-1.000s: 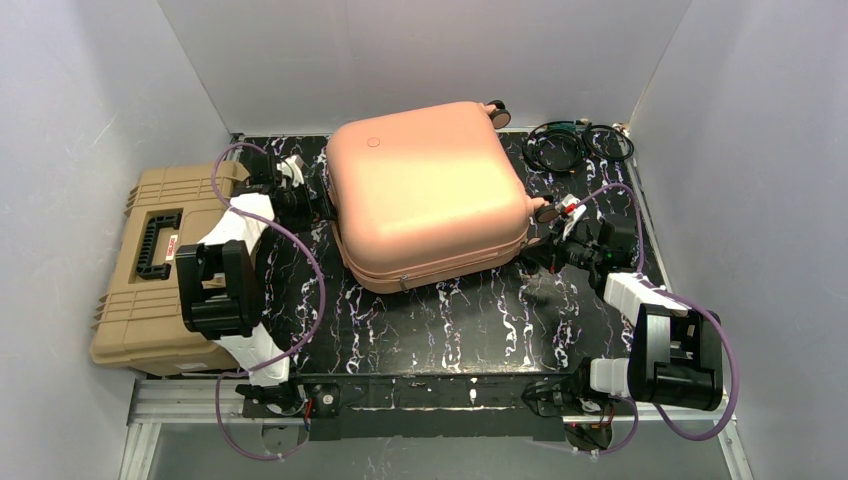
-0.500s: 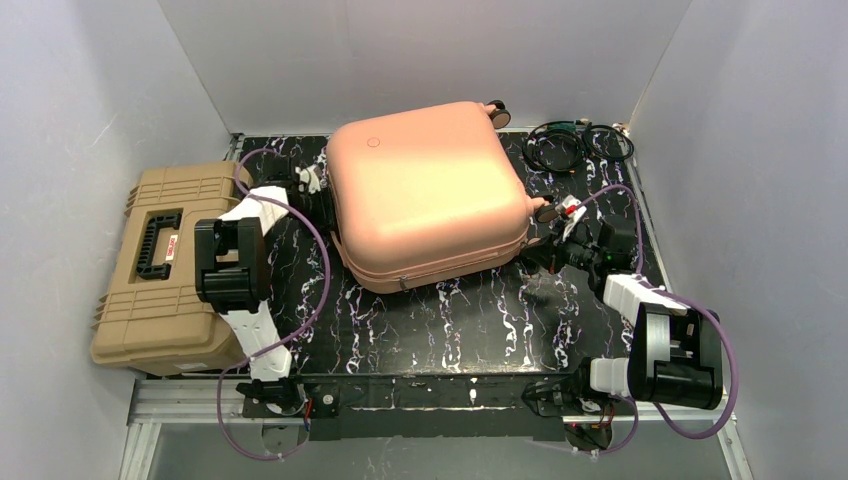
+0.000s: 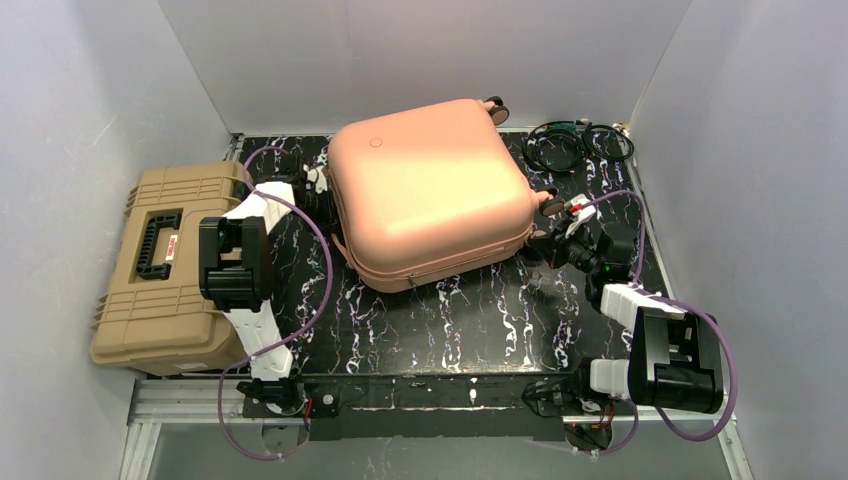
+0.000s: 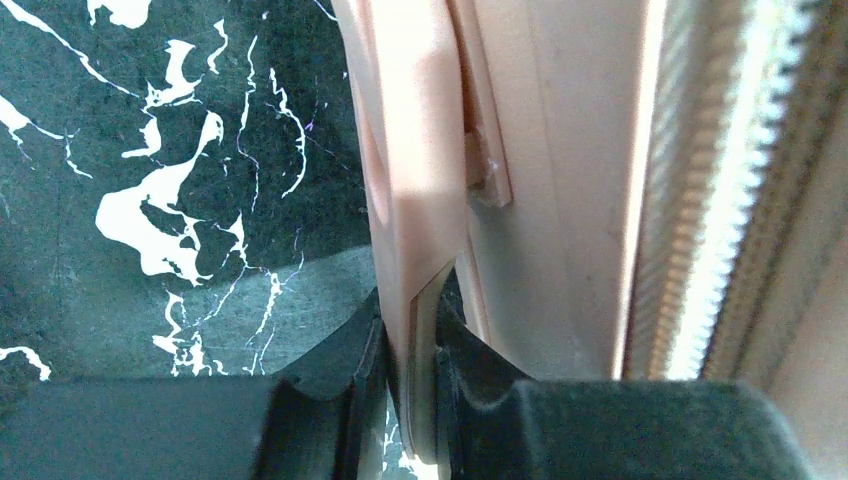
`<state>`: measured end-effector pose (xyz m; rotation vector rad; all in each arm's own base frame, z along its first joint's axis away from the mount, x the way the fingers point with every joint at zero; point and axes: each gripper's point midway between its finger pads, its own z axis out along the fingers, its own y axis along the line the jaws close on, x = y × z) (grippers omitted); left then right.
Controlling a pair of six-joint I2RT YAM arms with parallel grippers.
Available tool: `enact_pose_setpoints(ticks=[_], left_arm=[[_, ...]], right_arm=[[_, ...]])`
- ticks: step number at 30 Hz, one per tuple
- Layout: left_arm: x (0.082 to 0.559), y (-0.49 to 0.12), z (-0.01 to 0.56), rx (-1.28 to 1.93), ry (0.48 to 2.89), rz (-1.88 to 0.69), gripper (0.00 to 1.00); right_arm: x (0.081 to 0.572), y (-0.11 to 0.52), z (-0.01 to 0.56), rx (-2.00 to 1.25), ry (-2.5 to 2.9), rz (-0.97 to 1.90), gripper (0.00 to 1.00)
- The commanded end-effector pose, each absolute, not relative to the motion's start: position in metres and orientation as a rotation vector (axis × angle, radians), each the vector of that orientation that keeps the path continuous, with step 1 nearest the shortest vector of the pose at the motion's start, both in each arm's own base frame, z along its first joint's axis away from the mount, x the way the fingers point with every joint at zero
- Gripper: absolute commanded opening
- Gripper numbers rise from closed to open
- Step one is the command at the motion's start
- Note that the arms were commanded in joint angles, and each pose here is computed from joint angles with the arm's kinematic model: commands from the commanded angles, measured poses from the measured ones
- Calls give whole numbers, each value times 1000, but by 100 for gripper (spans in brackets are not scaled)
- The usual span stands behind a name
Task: Pack the luggage
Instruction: Zip the luggage at the center of the board.
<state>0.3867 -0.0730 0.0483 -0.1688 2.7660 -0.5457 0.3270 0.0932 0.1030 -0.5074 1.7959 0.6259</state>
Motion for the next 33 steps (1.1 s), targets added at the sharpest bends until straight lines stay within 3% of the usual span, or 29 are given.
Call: enact_pose_setpoints(ticks=[1, 12, 25, 33], left_arm=[[395, -42, 55, 66, 2733, -378, 0], [385, -38, 56, 243, 2715, -347, 0], [386, -54, 70, 458, 2614, -495, 0], [384, -60, 73, 549, 2572, -610, 0]], right_arm=[[368, 13, 112, -190, 1827, 265, 1], [387, -47, 155, 130, 1772, 37, 1], [421, -15, 138, 7, 1722, 259, 1], [436, 18, 148, -273, 1564, 404, 1]])
